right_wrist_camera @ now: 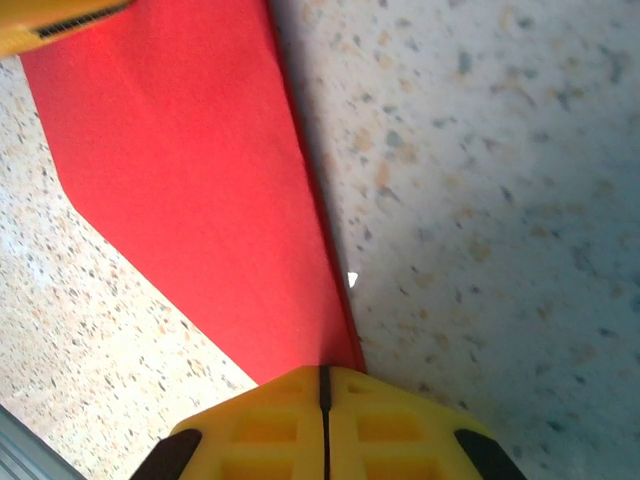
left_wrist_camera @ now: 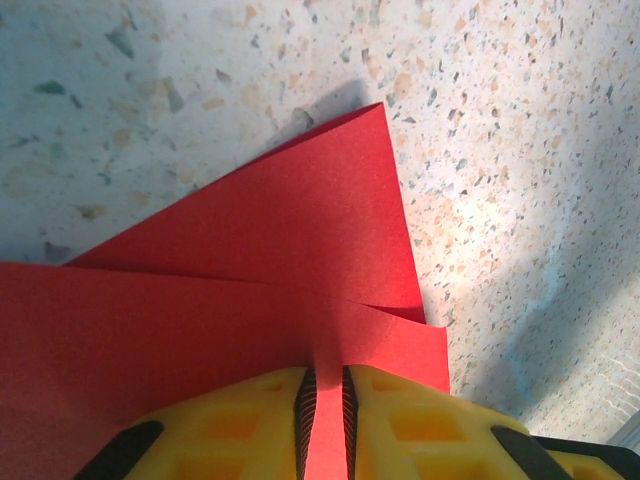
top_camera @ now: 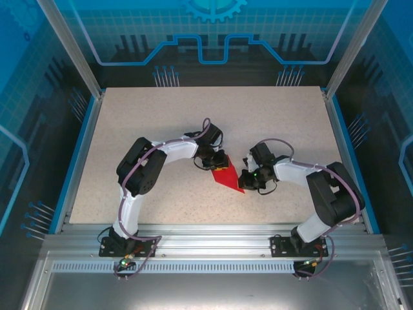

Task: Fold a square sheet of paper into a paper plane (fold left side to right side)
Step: Fourth fold the wing at the center of the table, then turn over the paper at the center of the table.

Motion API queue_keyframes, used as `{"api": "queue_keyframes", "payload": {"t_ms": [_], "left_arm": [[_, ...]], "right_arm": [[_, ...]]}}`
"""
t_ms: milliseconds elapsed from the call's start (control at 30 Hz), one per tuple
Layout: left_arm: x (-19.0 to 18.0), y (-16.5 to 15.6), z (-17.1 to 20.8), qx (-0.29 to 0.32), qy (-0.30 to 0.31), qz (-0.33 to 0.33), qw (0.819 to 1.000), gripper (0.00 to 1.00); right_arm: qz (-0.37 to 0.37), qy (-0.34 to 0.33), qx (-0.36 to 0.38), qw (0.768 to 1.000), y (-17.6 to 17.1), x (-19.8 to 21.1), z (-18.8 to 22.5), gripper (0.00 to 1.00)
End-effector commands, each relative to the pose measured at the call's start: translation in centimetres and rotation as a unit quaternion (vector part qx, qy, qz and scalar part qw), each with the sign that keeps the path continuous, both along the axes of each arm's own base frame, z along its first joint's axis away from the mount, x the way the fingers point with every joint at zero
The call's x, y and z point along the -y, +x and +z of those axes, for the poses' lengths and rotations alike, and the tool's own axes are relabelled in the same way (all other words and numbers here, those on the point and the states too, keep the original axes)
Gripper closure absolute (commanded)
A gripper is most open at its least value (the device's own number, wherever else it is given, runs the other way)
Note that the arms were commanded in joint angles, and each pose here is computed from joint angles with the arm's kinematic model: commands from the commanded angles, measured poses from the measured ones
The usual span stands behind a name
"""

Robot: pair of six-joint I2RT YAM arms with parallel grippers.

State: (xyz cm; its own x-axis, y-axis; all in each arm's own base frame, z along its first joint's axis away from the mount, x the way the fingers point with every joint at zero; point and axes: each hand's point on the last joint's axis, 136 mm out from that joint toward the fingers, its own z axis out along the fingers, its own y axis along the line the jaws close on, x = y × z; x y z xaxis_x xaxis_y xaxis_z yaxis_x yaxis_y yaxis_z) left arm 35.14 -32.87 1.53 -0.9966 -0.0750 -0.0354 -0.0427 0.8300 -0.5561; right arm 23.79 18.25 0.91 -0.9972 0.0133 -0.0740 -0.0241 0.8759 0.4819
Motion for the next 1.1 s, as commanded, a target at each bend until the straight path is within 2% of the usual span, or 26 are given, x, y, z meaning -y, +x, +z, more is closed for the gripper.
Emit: {"api": "queue_keyframes", "payload": {"t_ms": [0,167,267,433,567,633,767,900,1067], "left_arm": [[-2.2,0.0,-2.7,-0.011,0.062,0.007,0.998,0.78],[-1.5,0.4,-1.5,-0.004,0.048,0.001,0.999,0.77],[-0.5,1.0,0.8,0.005,0.024,-0.007,1.0,0.74],[0.7,2.9,8.8,0.049,-0.068,-0.01,0.996,0.66],[-1.1,3.8,13.6,0.088,-0.092,0.008,0.992,0.55],[-2.7,3.6,13.8,0.094,-0.08,0.021,0.992,0.51],[-4.7,1.8,11.5,0.075,-0.072,0.047,0.993,0.49],[-4.5,0.6,8.9,0.049,-0.098,0.062,0.992,0.49],[-3.1,0.8,6.6,0.024,-0.115,0.063,0.991,0.51]], "right_arm": [[-0.006,-0.066,-0.108,0.992,-5.9,3.8,-1.9,0.93],[-0.005,-0.052,-0.102,0.993,-5.7,4.0,-0.9,0.93],[-0.003,-0.034,-0.067,0.997,-4.4,3.7,1.0,0.9],[0.007,0.012,0.03,0.999,-1.3,3.0,5.5,0.69],[0.025,0.042,0.073,0.996,0.7,2.0,7.3,0.6],[0.029,0.048,0.091,0.994,1.4,1.7,7.9,0.57],[0.025,0.046,0.139,0.989,2.7,1.9,9.2,0.51],[0.016,0.039,0.176,0.983,3.3,2.4,10.3,0.46],[0.012,0.038,0.201,0.979,3.1,2.7,11.4,0.41]]}}
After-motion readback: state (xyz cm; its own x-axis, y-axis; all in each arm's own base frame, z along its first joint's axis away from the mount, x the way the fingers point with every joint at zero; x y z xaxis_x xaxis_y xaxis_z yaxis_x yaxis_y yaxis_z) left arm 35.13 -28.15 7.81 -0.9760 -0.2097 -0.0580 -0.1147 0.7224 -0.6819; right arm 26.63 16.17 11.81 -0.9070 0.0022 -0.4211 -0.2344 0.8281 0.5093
